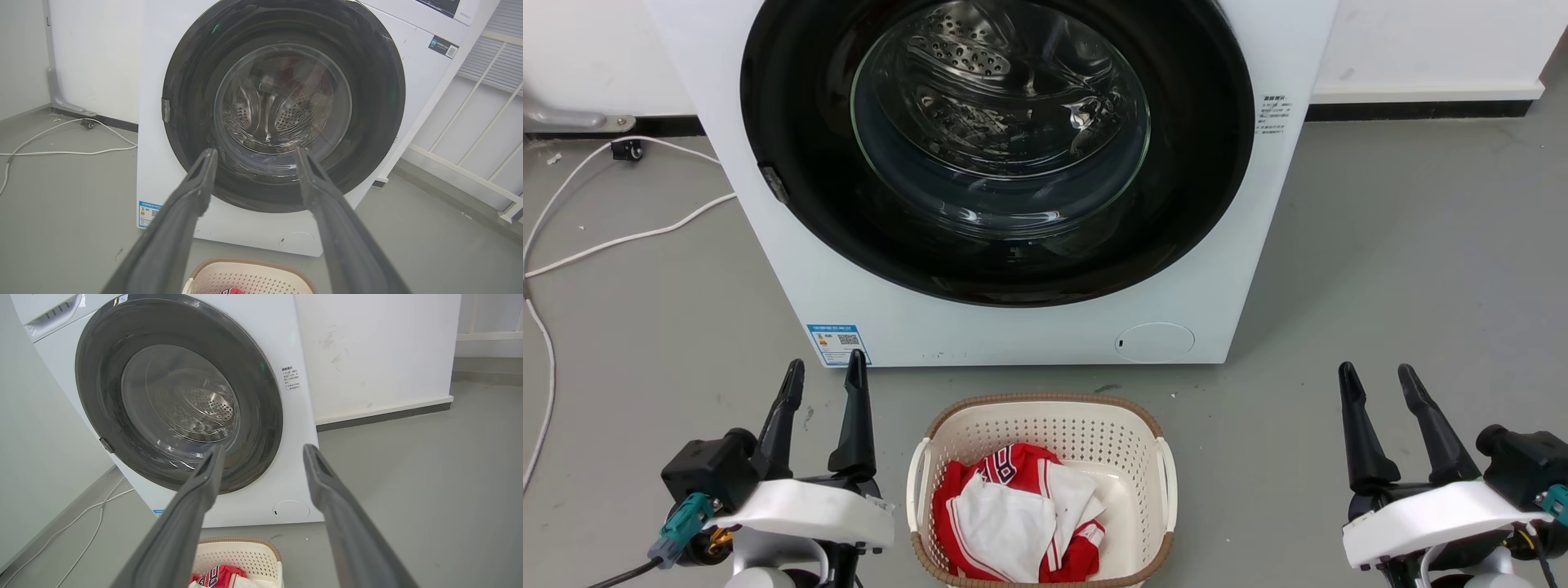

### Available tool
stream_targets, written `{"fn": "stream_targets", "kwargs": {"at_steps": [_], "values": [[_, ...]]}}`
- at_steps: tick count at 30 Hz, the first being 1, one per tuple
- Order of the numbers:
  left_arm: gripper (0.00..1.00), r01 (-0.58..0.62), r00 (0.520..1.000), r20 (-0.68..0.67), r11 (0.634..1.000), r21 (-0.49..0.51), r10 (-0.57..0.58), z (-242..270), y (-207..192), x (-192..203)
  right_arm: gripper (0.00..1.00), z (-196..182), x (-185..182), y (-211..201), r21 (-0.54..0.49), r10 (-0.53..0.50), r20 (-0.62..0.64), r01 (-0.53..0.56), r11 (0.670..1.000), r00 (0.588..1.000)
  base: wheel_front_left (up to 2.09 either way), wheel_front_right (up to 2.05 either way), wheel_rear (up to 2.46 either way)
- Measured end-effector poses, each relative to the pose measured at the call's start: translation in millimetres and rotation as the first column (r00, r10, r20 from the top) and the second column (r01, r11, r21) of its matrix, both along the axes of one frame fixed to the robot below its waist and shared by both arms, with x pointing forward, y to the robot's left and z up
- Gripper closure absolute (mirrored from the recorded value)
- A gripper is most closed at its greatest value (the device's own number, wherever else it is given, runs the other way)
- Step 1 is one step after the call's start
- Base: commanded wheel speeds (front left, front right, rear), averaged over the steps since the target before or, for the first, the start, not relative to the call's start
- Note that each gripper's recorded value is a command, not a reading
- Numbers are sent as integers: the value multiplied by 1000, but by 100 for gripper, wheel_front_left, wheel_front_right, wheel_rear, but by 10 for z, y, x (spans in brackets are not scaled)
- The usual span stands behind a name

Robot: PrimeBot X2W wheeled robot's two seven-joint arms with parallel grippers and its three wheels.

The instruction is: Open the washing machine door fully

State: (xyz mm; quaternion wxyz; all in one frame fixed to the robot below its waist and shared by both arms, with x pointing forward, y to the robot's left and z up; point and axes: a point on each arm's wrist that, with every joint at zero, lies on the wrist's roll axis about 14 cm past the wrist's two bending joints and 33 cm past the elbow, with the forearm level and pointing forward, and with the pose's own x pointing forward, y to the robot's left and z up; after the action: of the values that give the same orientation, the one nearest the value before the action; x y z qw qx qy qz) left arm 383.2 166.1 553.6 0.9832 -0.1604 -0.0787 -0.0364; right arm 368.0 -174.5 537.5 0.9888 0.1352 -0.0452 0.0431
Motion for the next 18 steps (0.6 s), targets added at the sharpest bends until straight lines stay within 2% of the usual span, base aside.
{"fn": "stream_targets", "kwargs": {"at_steps": [18], "values": [[0, -42, 997, 66, 986, 163, 32, 115, 0, -30, 0, -15, -35, 49, -170, 10, -10, -12, 985, 1000, 0, 0, 0]]}}
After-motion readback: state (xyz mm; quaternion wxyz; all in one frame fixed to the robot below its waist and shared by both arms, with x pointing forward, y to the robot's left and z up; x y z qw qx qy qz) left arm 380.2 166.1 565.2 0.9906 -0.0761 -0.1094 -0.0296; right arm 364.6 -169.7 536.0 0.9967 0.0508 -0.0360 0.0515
